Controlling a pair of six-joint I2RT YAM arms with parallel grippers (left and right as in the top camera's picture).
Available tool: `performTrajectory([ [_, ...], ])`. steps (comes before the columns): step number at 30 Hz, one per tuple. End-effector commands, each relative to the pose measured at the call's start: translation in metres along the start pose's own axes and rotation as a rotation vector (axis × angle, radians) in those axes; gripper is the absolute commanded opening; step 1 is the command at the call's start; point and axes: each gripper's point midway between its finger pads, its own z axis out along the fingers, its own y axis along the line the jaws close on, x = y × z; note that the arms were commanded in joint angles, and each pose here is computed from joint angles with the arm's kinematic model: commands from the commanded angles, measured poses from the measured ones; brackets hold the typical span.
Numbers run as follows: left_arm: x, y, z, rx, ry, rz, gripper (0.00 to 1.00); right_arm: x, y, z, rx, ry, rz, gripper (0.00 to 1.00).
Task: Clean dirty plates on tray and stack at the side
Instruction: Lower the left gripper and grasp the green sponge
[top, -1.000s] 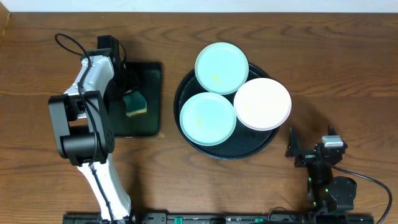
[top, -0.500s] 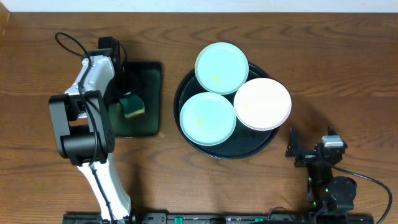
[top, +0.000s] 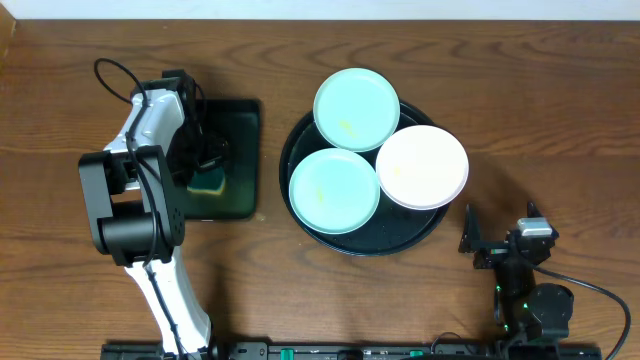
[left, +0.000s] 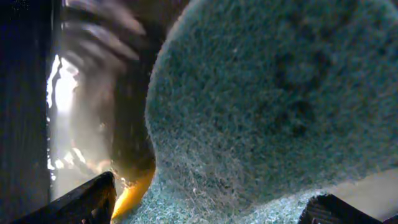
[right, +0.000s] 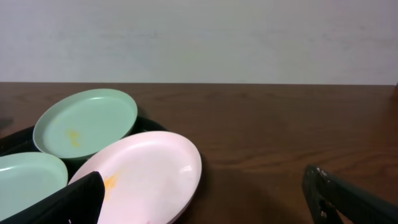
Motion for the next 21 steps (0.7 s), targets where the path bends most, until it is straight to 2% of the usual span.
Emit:
performTrajectory([
  [1,0.004,0.003,0.006,-0.012,0.035,0.006,0.82,0.001,0.000,0.000,0.001,0.002,-0.016,0.99],
  [3,0.005,0.003,0.006,-0.013,0.038,0.006,0.65,0.001,0.000,0.000,0.001,0.002,-0.016,0.99],
  [5,0.005,0.003,0.006,-0.013,0.038,0.006,0.36,0.001,0.000,0.000,0.001,0.001,-0.016,0.99],
  [8,0.005,0.003,0.006,-0.013,0.038,0.005,0.14,0.001,0.000,0.000,0.001,0.002,-0.016,0.99],
  [9,0.005,0.003,0.006,-0.013,0.038,0.005,0.08,0.001,0.000,0.000,0.001,0.002,-0.016,0.99],
  [12,0.005,0.003,0.006,-0.013,0.038,0.005,0.08,0.001,0.000,0.000,0.001,0.002,-0.016,0.99],
  [14,0.004,0.003,0.006,-0.012,0.036,0.006,0.09,0.001,0.000,0.000,0.001,0.002,-0.015,0.99],
  [15,0.004,0.002,0.006,-0.011,0.033,0.006,0.32,0.001,0.000,0.000,0.001,0.002,-0.016,0.99],
  [16,0.002,0.002,0.006,-0.010,0.028,0.006,0.62,0.001,0.000,0.000,0.001,0.002,-0.016,0.99],
  [17,0.000,0.002,0.006,-0.008,0.020,0.006,0.75,0.001,0.000,0.000,0.001,0.002,-0.016,0.99],
  [18,-0.002,0.001,0.006,-0.005,0.009,0.006,0.82,0.001,0.000,0.000,0.001,0.002,-0.016,0.99],
  [21,-0.009,-0.001,0.006,0.004,-0.019,0.007,0.84,0.001,0.000,0.000,0.001,0.002,-0.016,0.99],
])
